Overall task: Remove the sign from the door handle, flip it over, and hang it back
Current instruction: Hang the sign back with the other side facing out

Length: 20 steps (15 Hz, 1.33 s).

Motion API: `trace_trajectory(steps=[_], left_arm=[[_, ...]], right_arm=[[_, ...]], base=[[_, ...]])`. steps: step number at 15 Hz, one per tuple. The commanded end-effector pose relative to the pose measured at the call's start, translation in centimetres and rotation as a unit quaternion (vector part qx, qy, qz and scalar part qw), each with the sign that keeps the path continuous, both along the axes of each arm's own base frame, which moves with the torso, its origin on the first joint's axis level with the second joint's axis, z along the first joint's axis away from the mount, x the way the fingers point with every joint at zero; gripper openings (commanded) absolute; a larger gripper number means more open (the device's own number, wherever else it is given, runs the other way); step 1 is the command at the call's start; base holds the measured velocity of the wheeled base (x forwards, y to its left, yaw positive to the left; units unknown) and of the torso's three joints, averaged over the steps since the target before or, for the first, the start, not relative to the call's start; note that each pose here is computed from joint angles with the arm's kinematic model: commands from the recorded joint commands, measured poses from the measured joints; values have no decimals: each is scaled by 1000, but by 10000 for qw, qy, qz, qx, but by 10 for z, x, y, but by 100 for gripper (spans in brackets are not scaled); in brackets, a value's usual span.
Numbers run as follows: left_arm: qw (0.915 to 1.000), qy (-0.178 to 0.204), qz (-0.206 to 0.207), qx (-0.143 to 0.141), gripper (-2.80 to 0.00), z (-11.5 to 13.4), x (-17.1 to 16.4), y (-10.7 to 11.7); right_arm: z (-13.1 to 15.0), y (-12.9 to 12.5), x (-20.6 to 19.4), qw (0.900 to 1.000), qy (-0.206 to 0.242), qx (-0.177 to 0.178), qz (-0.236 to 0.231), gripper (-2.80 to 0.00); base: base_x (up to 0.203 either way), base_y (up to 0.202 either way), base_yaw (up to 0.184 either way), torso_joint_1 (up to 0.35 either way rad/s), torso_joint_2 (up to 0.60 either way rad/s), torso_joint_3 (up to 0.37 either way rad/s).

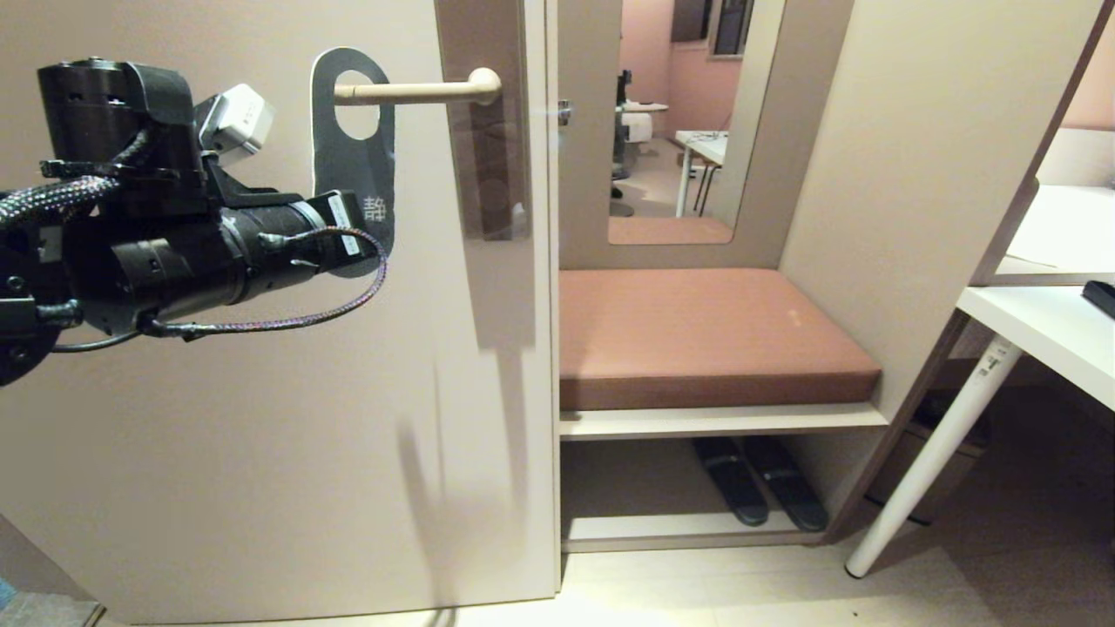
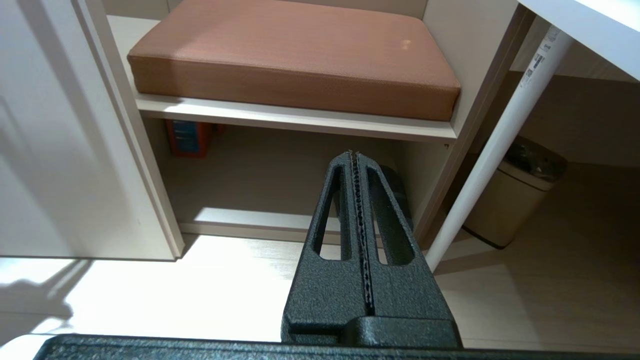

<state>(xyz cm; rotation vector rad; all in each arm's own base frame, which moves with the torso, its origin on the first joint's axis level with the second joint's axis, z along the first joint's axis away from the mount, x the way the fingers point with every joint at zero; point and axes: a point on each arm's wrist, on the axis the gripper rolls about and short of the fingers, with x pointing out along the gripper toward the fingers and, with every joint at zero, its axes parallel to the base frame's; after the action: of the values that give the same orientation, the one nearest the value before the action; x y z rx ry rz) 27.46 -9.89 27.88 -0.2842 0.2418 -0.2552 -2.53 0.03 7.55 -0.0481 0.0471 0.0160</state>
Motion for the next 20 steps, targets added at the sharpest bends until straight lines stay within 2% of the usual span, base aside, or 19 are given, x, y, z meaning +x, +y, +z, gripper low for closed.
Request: trace_trajectory(steps=[1,4,7,20], left_arm=[[10000,9,-38,-2,-280,-1,0,-3],[10000,23,57,63,-280,-3,3,-14],[10000,-1,-19,74,-280,-2,1,-24],[9991,-38,403,112,-280,-4,17,-42]], right_arm=[[0,0,0,10000,8,-3,2,-280],[0,0,0,10000,8,-3,2,-280],[0,0,0,10000,8,-3,2,-280],[0,0,0,10000,8,-3,2,-280]], base=[[0,0,0,0,0,0],[0,0,0,0,0,0],[0,0,0,0,0,0],[0,0,0,0,0,0]])
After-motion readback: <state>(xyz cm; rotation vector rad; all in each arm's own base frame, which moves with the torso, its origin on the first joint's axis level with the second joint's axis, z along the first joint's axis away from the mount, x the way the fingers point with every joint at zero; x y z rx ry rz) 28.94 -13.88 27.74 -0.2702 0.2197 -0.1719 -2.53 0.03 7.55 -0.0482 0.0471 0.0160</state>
